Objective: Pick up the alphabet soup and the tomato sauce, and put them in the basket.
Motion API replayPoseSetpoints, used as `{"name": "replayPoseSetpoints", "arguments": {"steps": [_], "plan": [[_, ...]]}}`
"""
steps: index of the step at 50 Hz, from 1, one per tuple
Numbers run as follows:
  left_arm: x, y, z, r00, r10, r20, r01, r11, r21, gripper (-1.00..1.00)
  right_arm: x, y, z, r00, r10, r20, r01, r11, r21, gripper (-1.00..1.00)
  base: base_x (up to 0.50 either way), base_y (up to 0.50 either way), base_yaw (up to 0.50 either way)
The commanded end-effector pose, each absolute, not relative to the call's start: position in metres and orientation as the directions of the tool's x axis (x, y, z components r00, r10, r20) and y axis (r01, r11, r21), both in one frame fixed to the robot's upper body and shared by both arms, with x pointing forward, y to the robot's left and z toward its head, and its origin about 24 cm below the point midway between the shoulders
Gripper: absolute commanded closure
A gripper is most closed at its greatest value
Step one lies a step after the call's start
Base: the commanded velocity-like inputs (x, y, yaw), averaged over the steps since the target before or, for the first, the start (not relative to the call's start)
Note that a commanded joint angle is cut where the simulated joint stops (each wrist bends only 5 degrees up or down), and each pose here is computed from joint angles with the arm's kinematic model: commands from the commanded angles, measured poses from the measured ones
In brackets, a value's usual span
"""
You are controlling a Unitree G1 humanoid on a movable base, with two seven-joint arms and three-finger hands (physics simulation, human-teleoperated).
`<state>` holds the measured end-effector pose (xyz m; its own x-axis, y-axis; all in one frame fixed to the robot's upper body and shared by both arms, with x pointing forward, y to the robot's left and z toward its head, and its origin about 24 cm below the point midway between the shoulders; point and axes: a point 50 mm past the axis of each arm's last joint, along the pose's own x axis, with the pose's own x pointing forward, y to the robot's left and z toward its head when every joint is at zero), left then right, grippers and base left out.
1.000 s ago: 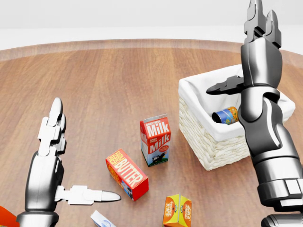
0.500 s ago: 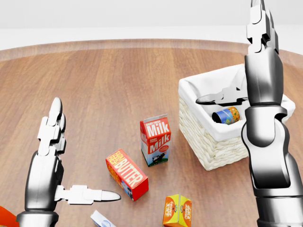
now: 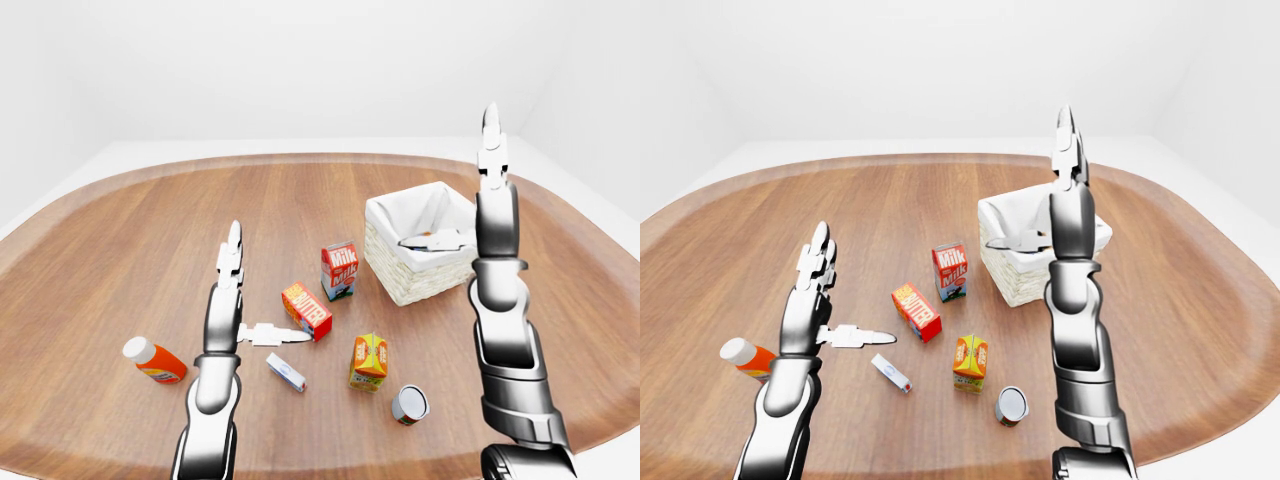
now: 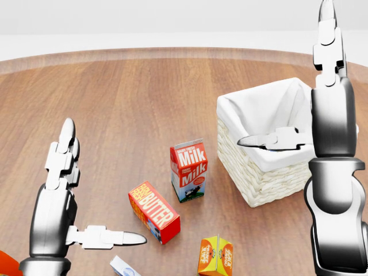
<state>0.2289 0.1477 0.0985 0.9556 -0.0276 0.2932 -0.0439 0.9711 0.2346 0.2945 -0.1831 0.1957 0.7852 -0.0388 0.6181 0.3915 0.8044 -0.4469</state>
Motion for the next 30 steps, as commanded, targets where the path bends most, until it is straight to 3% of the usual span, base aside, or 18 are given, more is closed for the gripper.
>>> {"name": "replayPoseSetpoints", "arguments": {"steps": [1, 18, 30], "plan": [[0.227, 0.149, 0.101, 0.953, -0.018, 0.303, -0.056, 0.97, 0.236, -1.0, 0.273, -0.182, 0.193, 0.775, -0.03, 0.631, 0.371, 0.83, -0.416, -1.0, 0.0, 0.0, 0.0], [0.227, 0.148, 0.101, 0.952, -0.019, 0.306, -0.057, 0.97, 0.237, -1.0, 0.25, -0.182, 0.185, 0.782, -0.035, 0.622, 0.343, 0.858, -0.383, -1.0, 0.0, 0.0, 0.0], [0.228, 0.149, 0.101, 0.952, -0.017, 0.305, -0.059, 0.97, 0.237, -1.0, 0.241, -0.187, 0.168, 0.821, -0.065, 0.567, 0.33, 0.865, -0.378, -1.0, 0.0, 0.0, 0.0]]}}
